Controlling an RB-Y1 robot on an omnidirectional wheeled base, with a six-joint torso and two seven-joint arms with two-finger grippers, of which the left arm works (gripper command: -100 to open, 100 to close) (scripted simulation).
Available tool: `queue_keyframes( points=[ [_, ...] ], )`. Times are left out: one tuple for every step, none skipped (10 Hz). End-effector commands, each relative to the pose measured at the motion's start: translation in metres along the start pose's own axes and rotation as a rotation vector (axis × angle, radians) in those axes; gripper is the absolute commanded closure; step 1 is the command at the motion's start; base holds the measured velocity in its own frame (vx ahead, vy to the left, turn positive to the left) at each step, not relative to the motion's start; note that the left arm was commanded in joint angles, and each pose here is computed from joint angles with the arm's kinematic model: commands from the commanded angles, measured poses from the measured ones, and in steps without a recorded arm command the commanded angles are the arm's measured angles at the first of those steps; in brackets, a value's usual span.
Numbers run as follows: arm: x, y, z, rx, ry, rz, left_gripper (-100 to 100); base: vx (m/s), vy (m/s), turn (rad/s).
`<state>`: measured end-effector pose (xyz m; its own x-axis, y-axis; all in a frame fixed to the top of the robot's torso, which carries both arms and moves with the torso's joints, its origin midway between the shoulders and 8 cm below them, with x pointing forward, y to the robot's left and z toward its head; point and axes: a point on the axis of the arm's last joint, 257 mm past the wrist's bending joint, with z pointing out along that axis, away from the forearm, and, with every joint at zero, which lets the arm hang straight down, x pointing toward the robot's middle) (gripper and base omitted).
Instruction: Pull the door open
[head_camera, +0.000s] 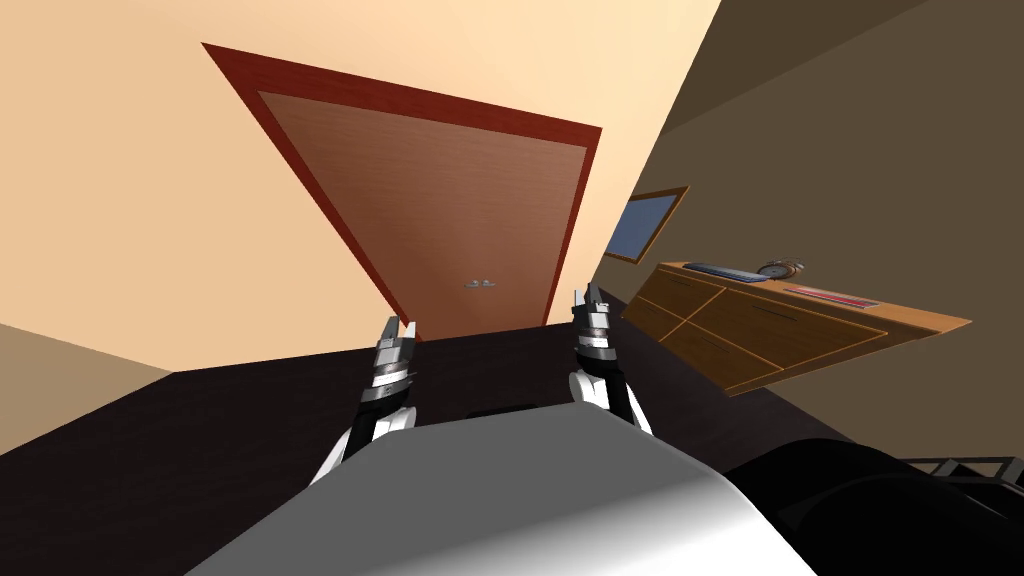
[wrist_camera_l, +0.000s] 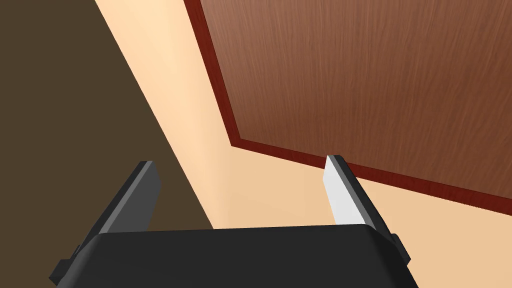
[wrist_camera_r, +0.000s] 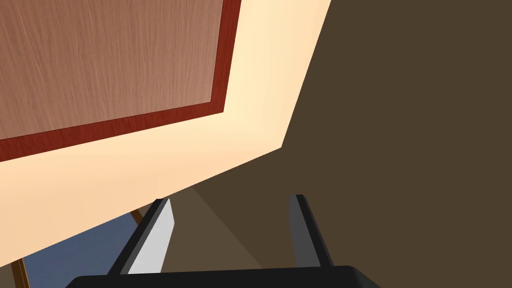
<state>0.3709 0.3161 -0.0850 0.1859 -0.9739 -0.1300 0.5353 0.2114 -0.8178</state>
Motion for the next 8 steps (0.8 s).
queue_keyframes(
  points=[
    [0.000,0.011,-0.0037,-0.020,0.002,-0.004,-100,0.104,-0.015,-0.039],
    [-0.001,0.017,-0.0058,-0.032,0.002,-0.007,-100,0.094,-0.022,-0.041],
    [-0.002,0.024,-0.0080,-0.044,0.003,-0.009,-100,0.100,-0.004,-0.043],
    [-0.003,0.031,-0.0103,-0.056,0.003,-0.012,-100,0.110,0.004,-0.044],
    [-0.004,0.038,-0.0128,-0.069,0.003,-0.014,-100,0.094,-0.006,-0.038],
    [-0.005,0.045,-0.0153,-0.082,0.003,-0.017,-100,0.090,-0.017,-0.049],
    [-0.006,0.051,-0.0180,-0.095,0.003,-0.020,-100,0.093,-0.012,-0.056],
    [-0.007,0.058,-0.0206,-0.108,0.003,-0.022,-100,0.110,-0.006,-0.039]
  ],
)
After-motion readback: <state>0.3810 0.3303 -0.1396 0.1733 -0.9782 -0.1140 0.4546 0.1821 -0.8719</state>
